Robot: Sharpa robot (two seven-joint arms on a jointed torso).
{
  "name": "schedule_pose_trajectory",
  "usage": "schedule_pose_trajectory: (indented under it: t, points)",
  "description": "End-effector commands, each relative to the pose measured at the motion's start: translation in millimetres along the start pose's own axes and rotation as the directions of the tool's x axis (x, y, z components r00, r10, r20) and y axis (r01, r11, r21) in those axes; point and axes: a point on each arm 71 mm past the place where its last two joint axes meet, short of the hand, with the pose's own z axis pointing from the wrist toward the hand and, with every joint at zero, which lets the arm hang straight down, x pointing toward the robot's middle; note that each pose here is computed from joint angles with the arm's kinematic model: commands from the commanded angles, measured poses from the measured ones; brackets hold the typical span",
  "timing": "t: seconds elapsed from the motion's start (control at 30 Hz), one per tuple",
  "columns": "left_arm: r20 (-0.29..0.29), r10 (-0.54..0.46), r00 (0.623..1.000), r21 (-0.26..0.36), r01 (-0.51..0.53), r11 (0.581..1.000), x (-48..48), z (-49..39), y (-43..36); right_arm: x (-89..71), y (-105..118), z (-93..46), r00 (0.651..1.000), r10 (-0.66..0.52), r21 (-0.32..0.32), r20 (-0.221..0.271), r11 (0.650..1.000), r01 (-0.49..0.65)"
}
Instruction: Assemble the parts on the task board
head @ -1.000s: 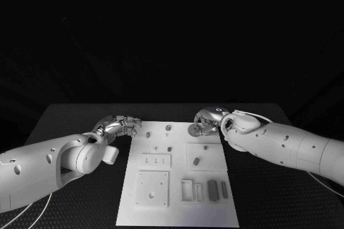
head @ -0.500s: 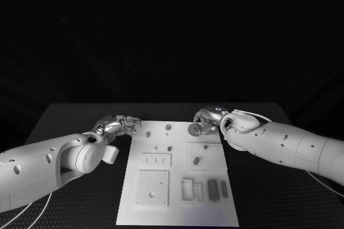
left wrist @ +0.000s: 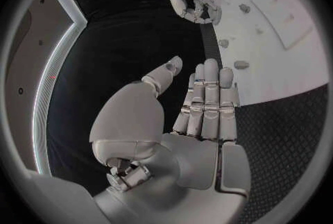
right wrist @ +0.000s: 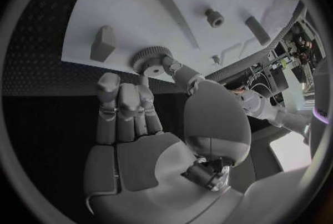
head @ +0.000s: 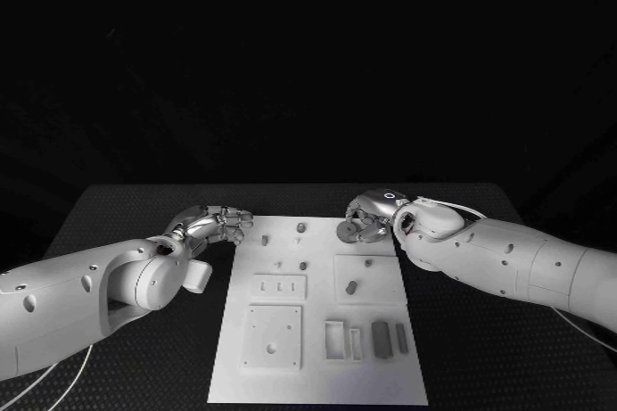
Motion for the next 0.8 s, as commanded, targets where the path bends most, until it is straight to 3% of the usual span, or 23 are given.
schedule_pose_trajectory:
  t: [0.03, 0.57, 0.8]
  points:
    - [-0.014, 0.0, 1.0, 0.009, 0.0, 1.0, 2.1, 0.3, -1.4, 19.6, 1.1, -4.7, 0.995, -0.063, 0.002, -0.075, 0.998, 0.063]
    - [-0.012, 0.001, 1.0, 0.009, -0.001, 1.0, 1.4, -0.1, -1.4, 22.9, 2.7, -5.6, 0.997, -0.008, 0.022, -0.076, 1.0, 0.01]
    - [-0.011, 0.001, 1.0, 0.01, -0.001, 1.0, 1.3, 0.2, -1.4, 20.7, 4.5, -6.5, 0.999, -0.005, 0.025, -0.053, 1.0, 0.007]
